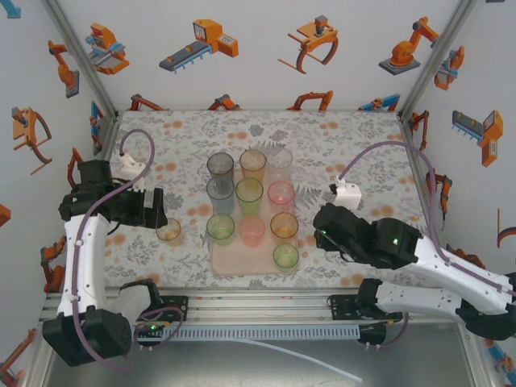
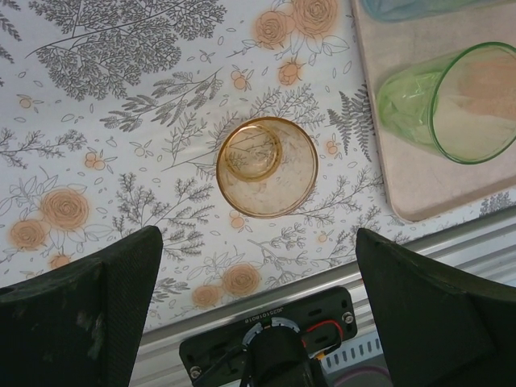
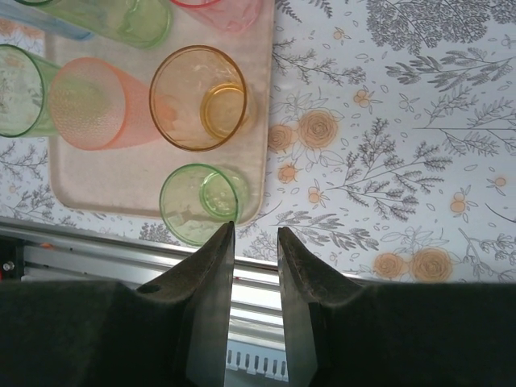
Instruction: Place the glasses into the tray
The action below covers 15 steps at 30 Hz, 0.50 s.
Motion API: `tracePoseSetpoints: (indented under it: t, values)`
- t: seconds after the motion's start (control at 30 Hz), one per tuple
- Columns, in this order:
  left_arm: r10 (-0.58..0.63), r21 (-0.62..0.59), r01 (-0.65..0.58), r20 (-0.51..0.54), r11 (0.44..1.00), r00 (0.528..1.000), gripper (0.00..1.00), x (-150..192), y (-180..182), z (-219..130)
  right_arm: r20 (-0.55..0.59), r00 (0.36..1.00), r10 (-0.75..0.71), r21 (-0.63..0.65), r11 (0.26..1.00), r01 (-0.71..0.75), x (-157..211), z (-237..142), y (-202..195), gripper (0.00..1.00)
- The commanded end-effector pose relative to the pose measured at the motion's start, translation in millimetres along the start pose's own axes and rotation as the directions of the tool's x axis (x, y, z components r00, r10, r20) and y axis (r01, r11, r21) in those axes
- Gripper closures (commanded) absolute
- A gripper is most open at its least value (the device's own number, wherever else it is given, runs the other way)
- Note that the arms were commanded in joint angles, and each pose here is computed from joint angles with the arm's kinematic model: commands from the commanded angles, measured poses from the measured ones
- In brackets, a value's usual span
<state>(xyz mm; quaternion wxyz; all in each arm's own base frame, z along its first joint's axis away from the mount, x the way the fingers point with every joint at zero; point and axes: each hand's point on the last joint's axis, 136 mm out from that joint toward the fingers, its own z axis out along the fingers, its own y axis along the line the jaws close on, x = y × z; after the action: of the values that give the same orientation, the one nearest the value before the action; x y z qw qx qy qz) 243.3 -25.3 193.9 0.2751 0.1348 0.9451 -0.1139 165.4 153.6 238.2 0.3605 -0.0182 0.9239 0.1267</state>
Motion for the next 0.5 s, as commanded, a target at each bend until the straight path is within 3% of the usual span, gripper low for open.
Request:
tracePoseSetpoints:
  t: [0.0, 0.47]
  values:
    - [0.04, 0.049, -0.041, 0.037, 0.998, 0.999, 0.03, -5.9, -6.7, 2.2, 0.028, 1.0, 0.002, 0.051, 0.999, -0.004, -2.6, -2.6, -17.0, 0.69]
    - [0.094, 0.084, -0.096, 0.028, 0.992, 0.995, 0.02, 6.4, -10.1, 16.9, 0.039, 0.999, 0.036, 0.084, 0.996, -0.039, -5.3, -3.6, -30.1, 0.69]
